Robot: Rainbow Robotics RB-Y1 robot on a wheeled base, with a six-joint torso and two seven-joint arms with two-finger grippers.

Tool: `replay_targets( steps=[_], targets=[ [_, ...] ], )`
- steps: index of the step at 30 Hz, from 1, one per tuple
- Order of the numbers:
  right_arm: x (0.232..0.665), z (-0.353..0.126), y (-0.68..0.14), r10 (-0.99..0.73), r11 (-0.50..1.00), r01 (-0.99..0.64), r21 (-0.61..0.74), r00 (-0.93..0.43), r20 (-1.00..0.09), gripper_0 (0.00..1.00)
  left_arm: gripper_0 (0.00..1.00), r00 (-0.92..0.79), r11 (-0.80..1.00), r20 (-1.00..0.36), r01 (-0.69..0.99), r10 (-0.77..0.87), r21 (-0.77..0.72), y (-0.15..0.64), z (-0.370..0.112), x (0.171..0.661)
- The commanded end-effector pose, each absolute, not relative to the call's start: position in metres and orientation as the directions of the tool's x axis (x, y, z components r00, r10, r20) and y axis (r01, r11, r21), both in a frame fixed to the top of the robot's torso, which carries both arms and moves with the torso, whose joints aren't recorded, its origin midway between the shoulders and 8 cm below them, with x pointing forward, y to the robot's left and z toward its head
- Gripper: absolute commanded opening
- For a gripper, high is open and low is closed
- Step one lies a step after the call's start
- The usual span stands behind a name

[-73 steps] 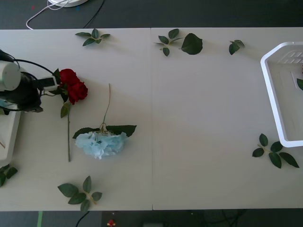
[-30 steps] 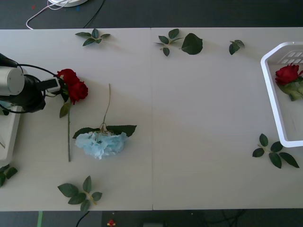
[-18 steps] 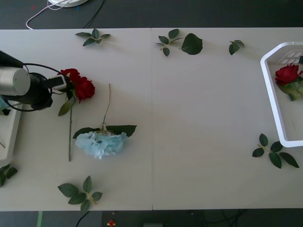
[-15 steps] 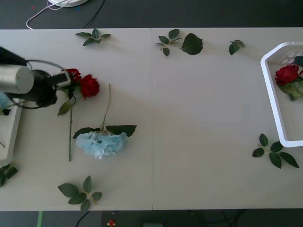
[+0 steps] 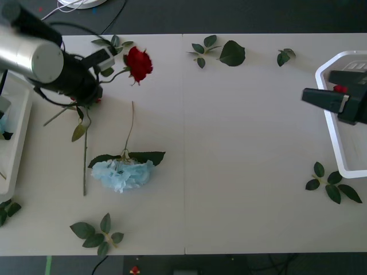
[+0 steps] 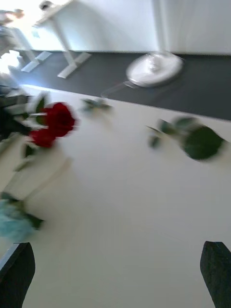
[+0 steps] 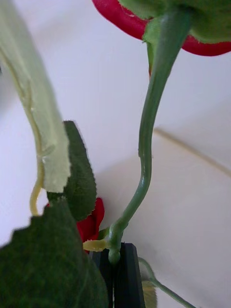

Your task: Place the red flowers into the right box and the blue flowers into the left box. If a person shows an open palm, hand one flower to the person first, then continue sorting.

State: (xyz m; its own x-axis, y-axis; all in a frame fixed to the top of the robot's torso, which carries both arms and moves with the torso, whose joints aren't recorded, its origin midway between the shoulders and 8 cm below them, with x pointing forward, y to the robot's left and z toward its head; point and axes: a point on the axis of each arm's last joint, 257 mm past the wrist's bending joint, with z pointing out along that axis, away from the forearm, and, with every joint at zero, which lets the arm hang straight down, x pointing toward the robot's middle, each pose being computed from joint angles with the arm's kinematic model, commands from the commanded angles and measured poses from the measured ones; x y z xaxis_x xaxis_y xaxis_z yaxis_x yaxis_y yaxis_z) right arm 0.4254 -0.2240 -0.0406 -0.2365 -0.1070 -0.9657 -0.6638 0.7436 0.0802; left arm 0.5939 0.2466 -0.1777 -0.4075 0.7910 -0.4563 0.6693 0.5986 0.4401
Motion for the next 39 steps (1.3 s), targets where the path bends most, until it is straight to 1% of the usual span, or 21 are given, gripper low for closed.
replay_targets(
  steps=[1,3,6,10,12,15,18,20,26,30,34,39],
  targets=[
    [0.401,-0.034,-0.174,-0.088,0.624,-0.774,0.107,-0.205,-0.975,1.00,0.00,-0.421,0.714,-0.615,0.595,0.667,0.368,0.204,-0.094,0.594],
    [0.392,-0.033,-0.156,-0.070,0.576,-0.806,0.134,-0.212,-0.975,1.00,0.00,-0.417,0.731,-0.649,0.593,0.637,0.337,0.191,-0.074,0.586],
    [0.377,-0.031,-0.130,-0.024,0.480,-0.853,0.204,-0.245,-0.969,1.00,0.00,-0.429,0.771,-0.743,0.611,0.513,0.179,0.160,-0.041,0.571],
    [0.365,-0.033,-0.110,0.020,0.377,-0.884,0.277,-0.292,-0.956,1.00,0.00,-0.437,0.761,-0.836,0.647,0.333,-0.035,0.125,-0.001,0.557],
    [0.359,-0.034,-0.102,0.030,0.341,-0.891,0.300,-0.308,-0.951,1.00,0.00,-0.424,0.723,-0.870,0.680,0.251,-0.123,0.106,0.021,0.549],
    [0.353,-0.033,-0.094,0.040,0.307,-0.898,0.316,-0.319,-0.947,1.00,0.00,-0.406,0.655,-0.900,0.725,0.157,-0.213,0.084,0.045,0.539],
    [0.349,-0.029,-0.090,0.060,0.281,-0.901,0.330,-0.327,-0.943,1.00,0.00,-0.411,0.543,-0.911,0.773,0.033,-0.329,0.061,0.074,0.526],
    [0.348,-0.028,-0.088,0.073,0.268,-0.901,0.342,-0.335,-0.939,1.00,0.00,-0.415,0.469,-0.909,0.797,-0.031,-0.380,0.049,0.092,0.516],
    [0.355,-0.013,-0.086,0.147,0.215,-0.900,0.379,-0.354,-0.924,1.00,0.00,-0.456,0.323,-0.887,0.831,-0.073,-0.453,0.020,0.108,0.488],
    [0.362,0.001,-0.086,0.189,0.196,-0.909,0.369,-0.334,-0.923,1.00,0.00,-0.478,0.247,-0.874,0.839,-0.088,-0.484,0.000,0.114,0.473],
    [0.366,0.013,-0.088,0.220,0.197,-0.915,0.351,-0.308,-0.926,1.00,0.00,-0.454,0.246,-0.889,0.856,-0.064,-0.455,-0.026,0.114,0.471],
    [0.370,0.029,-0.087,0.247,0.194,-0.924,0.331,-0.280,-0.928,1.00,0.00,-0.408,0.278,-0.910,0.868,-0.071,-0.411,-0.057,0.113,0.479]
  ],
)
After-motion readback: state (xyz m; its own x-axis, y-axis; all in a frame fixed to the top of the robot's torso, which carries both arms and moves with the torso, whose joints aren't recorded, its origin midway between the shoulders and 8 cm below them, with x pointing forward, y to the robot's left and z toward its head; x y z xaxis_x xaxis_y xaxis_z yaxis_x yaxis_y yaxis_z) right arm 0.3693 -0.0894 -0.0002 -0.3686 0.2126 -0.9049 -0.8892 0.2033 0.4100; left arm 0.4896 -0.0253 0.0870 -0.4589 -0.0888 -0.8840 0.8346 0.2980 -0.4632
